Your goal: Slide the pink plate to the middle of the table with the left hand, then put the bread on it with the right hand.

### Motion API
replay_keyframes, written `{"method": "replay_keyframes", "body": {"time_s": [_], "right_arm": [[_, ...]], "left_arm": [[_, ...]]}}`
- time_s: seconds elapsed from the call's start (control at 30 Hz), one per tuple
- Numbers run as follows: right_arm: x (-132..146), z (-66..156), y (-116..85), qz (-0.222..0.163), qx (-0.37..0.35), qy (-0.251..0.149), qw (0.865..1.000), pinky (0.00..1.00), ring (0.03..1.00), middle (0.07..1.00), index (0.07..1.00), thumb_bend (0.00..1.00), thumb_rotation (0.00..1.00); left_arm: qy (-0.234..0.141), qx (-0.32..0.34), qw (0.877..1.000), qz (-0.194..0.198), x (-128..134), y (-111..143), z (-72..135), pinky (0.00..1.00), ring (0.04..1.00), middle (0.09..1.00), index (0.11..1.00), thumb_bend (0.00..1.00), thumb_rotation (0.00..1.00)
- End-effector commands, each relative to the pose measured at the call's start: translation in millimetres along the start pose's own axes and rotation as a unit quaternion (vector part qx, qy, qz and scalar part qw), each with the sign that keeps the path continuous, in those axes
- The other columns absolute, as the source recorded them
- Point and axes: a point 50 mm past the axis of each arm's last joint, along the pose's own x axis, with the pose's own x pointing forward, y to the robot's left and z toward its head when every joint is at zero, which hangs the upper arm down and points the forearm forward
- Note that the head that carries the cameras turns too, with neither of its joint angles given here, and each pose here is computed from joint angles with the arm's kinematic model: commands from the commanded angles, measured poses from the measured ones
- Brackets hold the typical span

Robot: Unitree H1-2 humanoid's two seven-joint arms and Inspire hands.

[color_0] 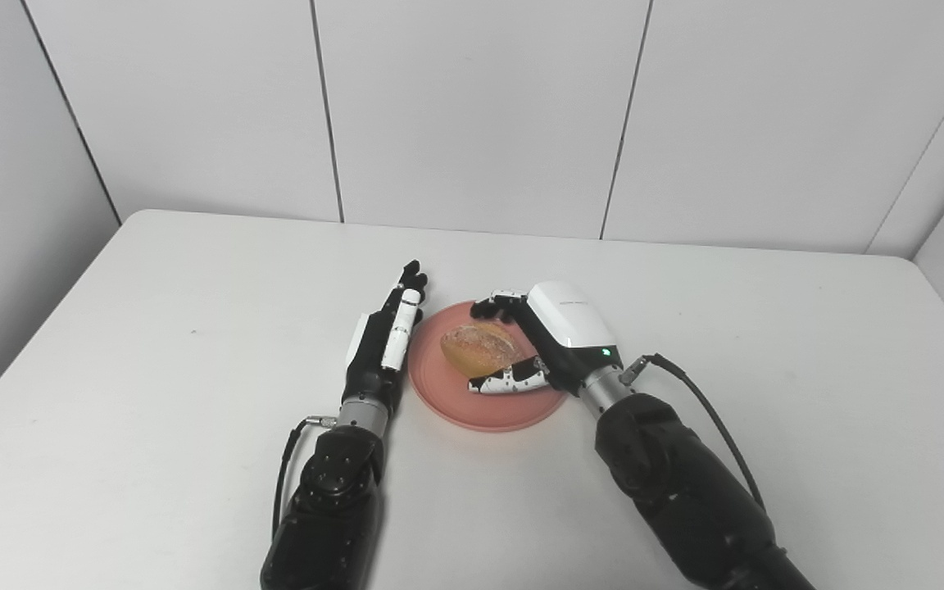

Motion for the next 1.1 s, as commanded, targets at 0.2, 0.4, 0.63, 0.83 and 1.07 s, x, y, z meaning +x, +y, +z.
{"method": "replay_keyframes", "body": {"time_s": [0.2, 0.4, 0.63, 0.83, 1.07], "right_arm": [[3, 11, -36, -0.041, 0.023, -0.03, 0.998, 0.8, 0.855, 0.903, 0.965, 0.78, 0.87], [-12, 5, -47, -0.068, 0.053, -0.022, 0.996, 0.85, 0.906, 0.945, 0.993, 0.78, 0.91], [-32, -6, -43, -0.101, 0.138, 0.012, 0.985, 0.86, 0.941, 0.984, 1.0, 0.71, 0.94], [-43, -17, -29, -0.131, 0.25, 0.036, 0.959, 0.95, 0.998, 1.0, 1.0, 0.57, 0.96], [-41, -27, -12, -0.175, 0.447, 0.064, 0.875, 1.0, 1.0, 1.0, 1.0, 0.65, 1.0]], "left_arm": [[-0.041, -0.015, 0.999, -0.007, 12, -2, 24, 0.97, 0.978, 0.962, 0.946, 0.45, 1.0], [-0.045, -0.008, 0.999, -0.003, 14, 2, 22, 0.98, 0.977, 0.965, 0.953, 0.46, 1.0], [-0.05, -0.033, 0.998, 0.006, 15, 8, 23, 1.0, 0.987, 0.965, 0.95, 0.46, 1.0], [-0.055, -0.04, 0.998, 0.005, 14, 13, 25, 1.0, 1.0, 0.973, 0.959, 0.44, 1.0], [-0.057, -0.03, 0.998, 0.007, 12, 16, 26, 1.0, 0.995, 0.966, 0.953, 0.44, 1.0]]}}
